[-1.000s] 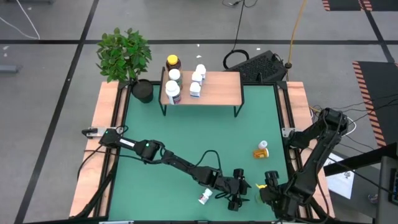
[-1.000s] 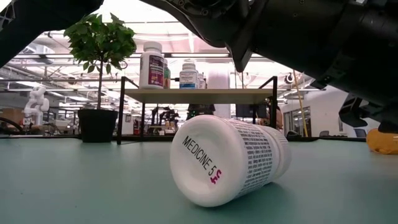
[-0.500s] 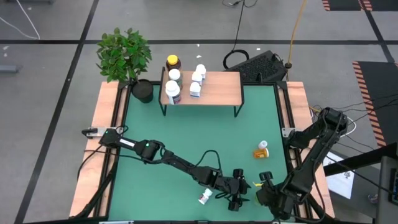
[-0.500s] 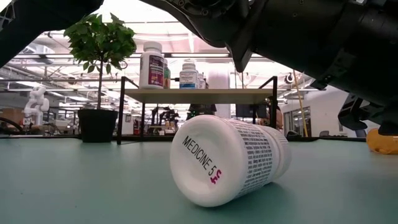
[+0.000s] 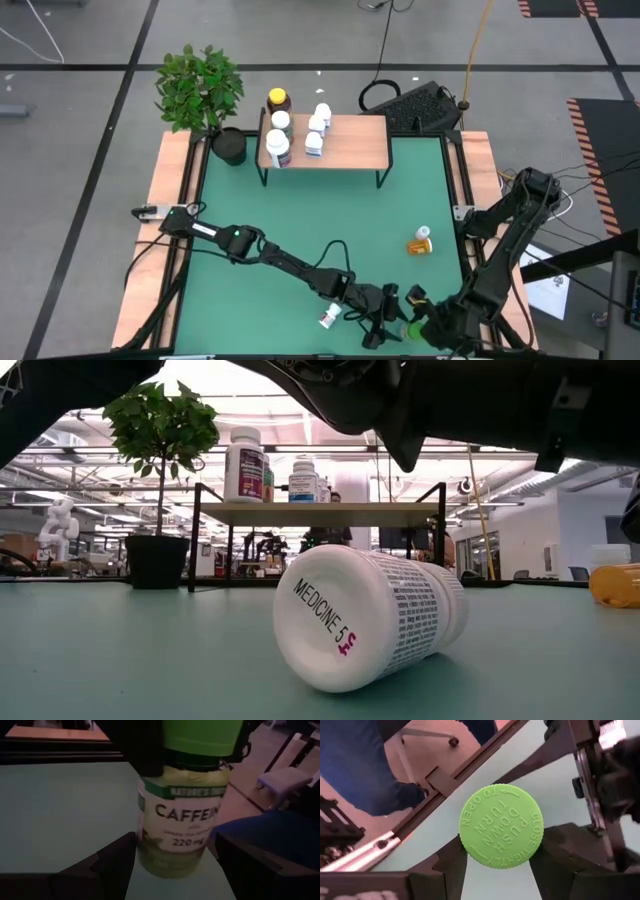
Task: Pick and place medicine bottles onto shelf by color
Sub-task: Put the green pill bottle on the shelf
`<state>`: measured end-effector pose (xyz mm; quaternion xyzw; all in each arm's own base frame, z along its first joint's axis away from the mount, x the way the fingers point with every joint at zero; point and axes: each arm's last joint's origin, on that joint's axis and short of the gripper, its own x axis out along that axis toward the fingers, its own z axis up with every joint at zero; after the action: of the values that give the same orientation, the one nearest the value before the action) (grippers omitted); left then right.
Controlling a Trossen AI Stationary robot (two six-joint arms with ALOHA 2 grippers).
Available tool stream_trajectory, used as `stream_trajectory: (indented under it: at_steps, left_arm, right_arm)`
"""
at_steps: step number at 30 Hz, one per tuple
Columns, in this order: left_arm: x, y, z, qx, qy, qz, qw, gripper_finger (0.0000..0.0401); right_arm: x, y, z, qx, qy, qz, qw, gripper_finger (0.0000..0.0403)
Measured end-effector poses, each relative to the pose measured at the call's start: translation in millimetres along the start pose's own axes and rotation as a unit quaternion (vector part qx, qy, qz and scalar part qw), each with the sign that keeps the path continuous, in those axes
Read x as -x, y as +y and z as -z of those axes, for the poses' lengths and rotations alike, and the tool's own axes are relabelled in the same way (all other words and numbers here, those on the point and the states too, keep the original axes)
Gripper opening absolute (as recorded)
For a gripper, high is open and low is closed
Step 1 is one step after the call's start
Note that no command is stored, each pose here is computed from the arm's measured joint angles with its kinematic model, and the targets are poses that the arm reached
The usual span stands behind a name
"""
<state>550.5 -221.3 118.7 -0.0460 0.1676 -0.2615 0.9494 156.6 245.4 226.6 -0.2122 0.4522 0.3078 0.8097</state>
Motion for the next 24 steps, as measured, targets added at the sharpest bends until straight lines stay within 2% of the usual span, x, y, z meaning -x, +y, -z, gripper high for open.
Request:
stream_trajectory:
  at_steps: [5, 10, 15, 18, 22, 24]
  left_arm:
    - [0.1, -0.8, -2.4, 0.005, -0.011, 0.012, 1.0, 0.0271]
    - [1.0, -4.6, -5.9, -0.001, -0.02, 0.096, 0.995, 0.0271]
    - [0.7, -9.2, -7.2, -0.009, -0.027, 0.116, 0.993, 0.0269]
    - [0.7, -8.6, -6.4, -0.007, -0.023, 0.117, 0.993, 0.0248]
    - [0.9, -7.2, -6.5, -0.008, -0.023, 0.114, 0.993, 0.02]
    - [1.0, -6.8, -6.5, -0.008, -0.023, 0.113, 0.993, 0.0197]
  right_arm:
    - [-0.8, -5.2, -4.8, 0.05, -0.02, 0.011, 0.998, 0.0179]
    - [-1.6, -11.7, -8.2, 0.079, -0.031, 0.032, 0.996, 0.0179]
    - [-2.1, -16.0, -8.6, 0.093, -0.029, 0.045, 0.994, 0.0172]
    - [-2.3, -16.9, -8.6, 0.09, -0.029, 0.049, 0.994, 0.0171]
    - [-2.2, -16.8, -8.4, 0.087, -0.029, 0.053, 0.994, 0.0171]
    - [-2.2, -16.8, -8.4, 0.086, -0.029, 0.053, 0.994, 0.0172]
